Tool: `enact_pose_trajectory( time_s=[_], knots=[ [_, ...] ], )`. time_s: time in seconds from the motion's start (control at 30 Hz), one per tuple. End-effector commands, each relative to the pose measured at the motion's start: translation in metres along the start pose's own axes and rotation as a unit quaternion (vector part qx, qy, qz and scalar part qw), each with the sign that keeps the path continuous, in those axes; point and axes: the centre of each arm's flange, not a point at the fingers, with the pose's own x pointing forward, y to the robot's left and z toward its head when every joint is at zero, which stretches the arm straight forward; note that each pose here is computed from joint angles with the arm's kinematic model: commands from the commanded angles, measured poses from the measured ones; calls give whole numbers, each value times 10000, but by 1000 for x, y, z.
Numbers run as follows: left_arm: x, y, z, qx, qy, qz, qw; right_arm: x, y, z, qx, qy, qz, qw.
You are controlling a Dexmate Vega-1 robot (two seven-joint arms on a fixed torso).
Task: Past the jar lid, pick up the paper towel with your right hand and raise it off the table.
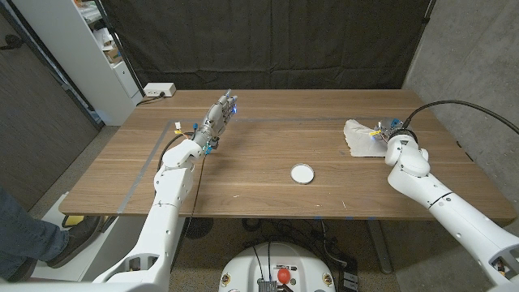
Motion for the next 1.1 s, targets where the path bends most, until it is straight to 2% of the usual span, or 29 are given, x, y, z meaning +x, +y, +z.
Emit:
enact_pose_trajectory(
  time_s=[0.03, 1.1],
  knots=[
    [-2, 0, 2, 10, -11, -24, 10000, -6, -9, 3, 43, -128, -143, 9998],
    [-6, 6, 2, -29, -68, -40, 10000, -21, -35, 21, -97, -438, -471, 9979]
  ],
)
